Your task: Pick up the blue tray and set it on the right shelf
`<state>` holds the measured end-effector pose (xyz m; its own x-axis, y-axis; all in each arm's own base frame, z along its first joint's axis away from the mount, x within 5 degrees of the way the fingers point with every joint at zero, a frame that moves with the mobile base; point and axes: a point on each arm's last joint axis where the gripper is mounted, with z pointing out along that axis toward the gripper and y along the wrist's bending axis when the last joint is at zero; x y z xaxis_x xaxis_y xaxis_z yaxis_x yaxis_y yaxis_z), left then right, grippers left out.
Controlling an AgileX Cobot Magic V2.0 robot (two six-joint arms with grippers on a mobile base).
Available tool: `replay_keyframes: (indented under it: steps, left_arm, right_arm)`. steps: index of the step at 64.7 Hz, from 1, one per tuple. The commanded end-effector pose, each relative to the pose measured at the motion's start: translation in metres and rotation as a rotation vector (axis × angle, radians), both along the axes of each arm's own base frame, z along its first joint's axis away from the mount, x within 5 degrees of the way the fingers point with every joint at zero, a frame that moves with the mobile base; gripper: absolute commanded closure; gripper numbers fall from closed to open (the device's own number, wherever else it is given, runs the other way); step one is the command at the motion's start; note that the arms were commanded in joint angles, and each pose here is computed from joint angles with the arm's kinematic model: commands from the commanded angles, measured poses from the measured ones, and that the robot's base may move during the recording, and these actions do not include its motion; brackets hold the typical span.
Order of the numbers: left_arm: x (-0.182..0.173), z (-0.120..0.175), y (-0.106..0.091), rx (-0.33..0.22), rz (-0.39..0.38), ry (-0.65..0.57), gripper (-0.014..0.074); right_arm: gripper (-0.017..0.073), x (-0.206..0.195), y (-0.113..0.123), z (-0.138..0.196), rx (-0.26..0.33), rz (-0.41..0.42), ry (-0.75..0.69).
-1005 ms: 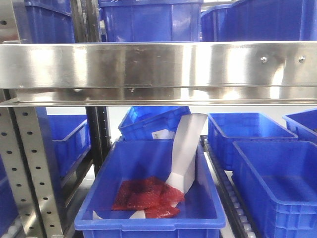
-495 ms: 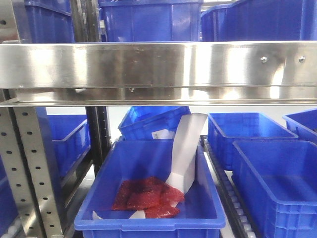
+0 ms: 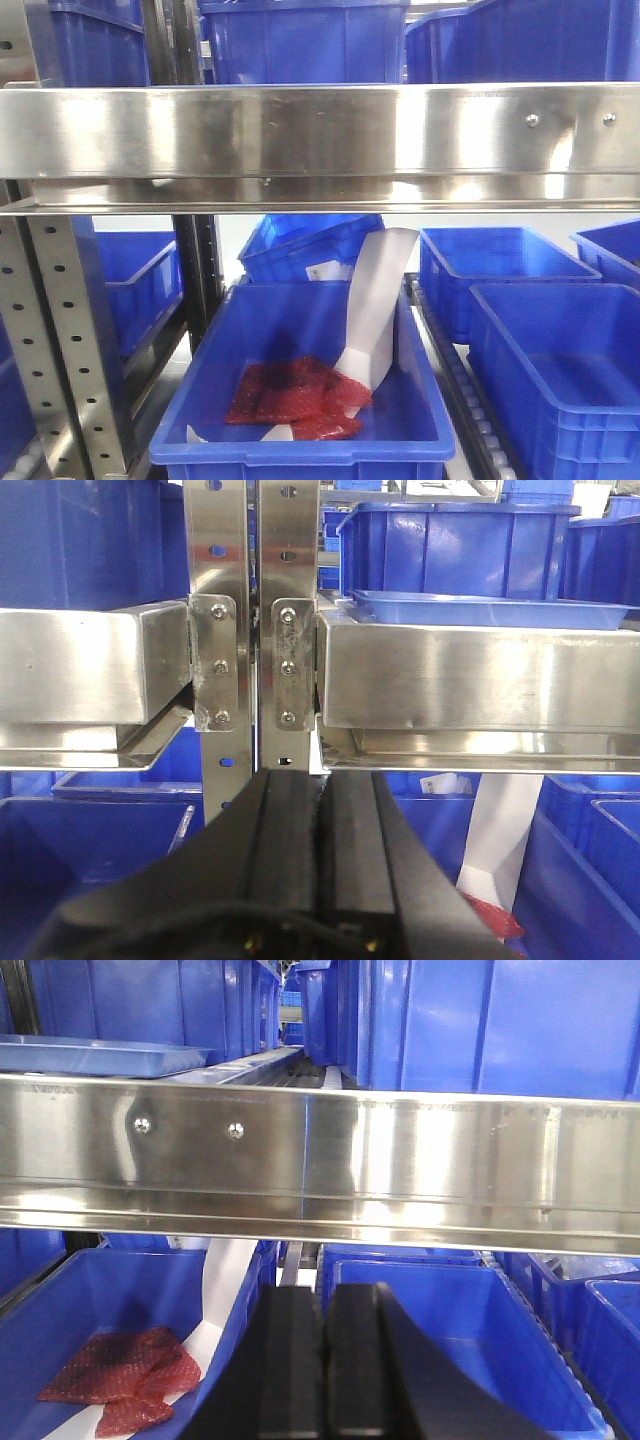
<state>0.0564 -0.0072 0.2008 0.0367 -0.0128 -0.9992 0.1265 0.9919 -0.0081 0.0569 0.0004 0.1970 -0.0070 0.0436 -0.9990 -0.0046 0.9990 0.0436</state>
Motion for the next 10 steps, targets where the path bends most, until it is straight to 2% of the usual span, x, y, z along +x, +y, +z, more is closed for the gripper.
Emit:
replay_keyframes:
  steps: [1,10]
  left_arm:
    - [-0.0006,-0.0008,0.0003,-0.014,0.003,-0.074,0.0642]
    - [-0.0006,-0.0008,0.0003,-0.014,0.003,-0.074,0.0642]
  right_arm:
    - [0.0505,-0.0033,-0.0006,0.017,-0.01,-0.01,-0.131]
    - [0.0505,-0.0033,-0.0006,0.017,-0.01,-0.01,-0.131]
